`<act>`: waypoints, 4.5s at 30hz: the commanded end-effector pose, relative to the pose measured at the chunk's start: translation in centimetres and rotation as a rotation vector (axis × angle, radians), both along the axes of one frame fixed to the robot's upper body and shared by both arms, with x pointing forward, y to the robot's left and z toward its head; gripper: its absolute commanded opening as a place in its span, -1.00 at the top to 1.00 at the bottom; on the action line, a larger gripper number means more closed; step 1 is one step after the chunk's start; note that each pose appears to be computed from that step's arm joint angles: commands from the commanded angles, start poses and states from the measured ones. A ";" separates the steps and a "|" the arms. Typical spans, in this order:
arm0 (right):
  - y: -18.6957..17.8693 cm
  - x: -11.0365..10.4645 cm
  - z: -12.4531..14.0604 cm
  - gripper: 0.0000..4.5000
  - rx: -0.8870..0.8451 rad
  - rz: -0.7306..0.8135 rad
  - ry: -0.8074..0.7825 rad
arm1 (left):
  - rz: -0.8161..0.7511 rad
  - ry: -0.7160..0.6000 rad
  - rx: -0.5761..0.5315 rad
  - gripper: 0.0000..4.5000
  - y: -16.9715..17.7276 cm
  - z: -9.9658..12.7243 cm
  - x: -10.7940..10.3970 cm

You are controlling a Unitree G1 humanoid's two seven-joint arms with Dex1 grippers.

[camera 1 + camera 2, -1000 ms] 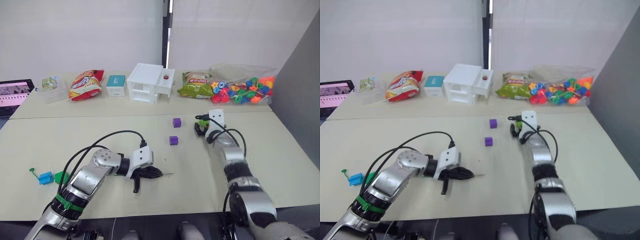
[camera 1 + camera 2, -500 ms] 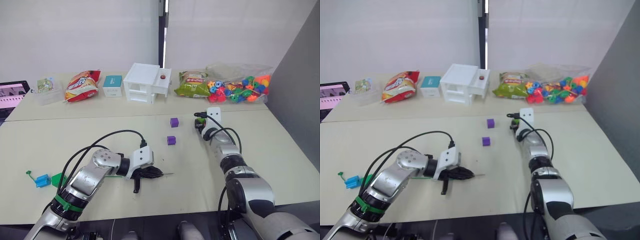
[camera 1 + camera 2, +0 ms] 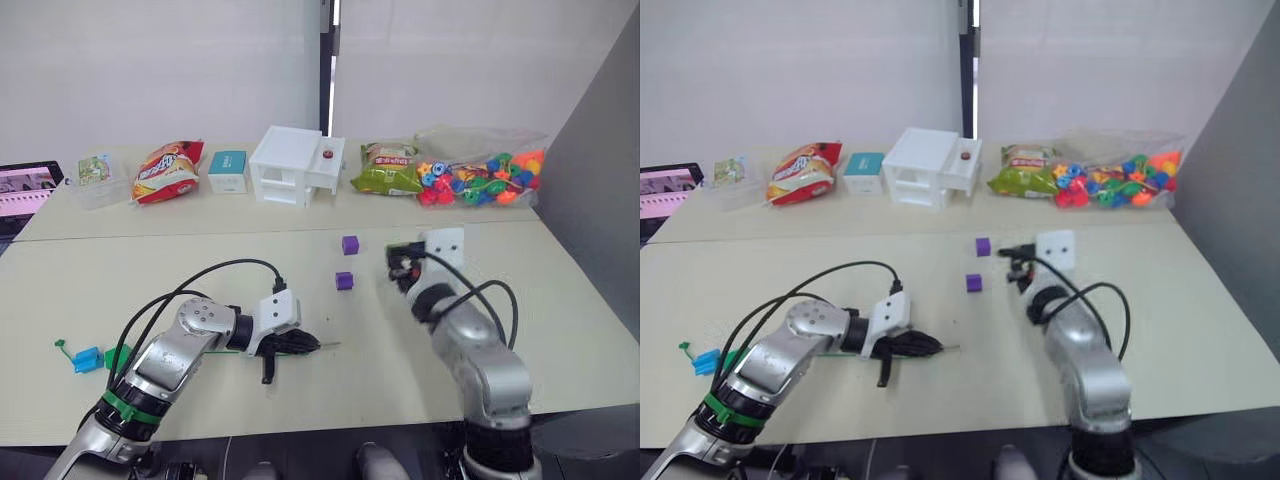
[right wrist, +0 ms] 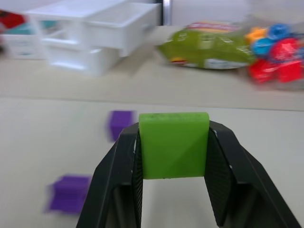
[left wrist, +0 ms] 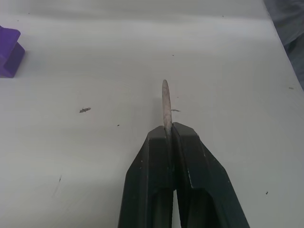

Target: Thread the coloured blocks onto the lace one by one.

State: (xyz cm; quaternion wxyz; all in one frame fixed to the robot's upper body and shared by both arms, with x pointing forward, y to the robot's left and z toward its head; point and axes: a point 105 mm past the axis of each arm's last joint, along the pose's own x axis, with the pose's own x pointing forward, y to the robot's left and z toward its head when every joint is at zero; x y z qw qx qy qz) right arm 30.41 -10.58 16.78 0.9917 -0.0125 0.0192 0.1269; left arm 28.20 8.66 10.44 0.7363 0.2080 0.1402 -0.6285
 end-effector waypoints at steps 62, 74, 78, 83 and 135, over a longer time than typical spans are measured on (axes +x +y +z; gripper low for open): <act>-1.8 0.2 -7.6 0.43 -0.736 1.260 0.225 | 0.125 0.117 0.118 1.00 0.4 1.3 -2.7; 3.9 -1.9 -7.1 0.43 -0.668 1.042 0.267 | 0.152 0.144 0.186 1.00 0.6 1.5 -2.2; 5.1 -3.2 -8.1 0.43 -0.676 0.992 0.315 | 0.159 0.141 0.218 1.00 0.6 1.7 -1.8; 5.0 -4.3 -9.1 0.43 -0.717 1.028 0.336 | 0.149 0.130 0.242 1.00 0.9 2.0 -1.7; 4.8 -2.8 -9.0 0.42 -0.659 1.059 0.338 | 0.137 0.086 0.219 1.00 -0.7 1.5 -0.3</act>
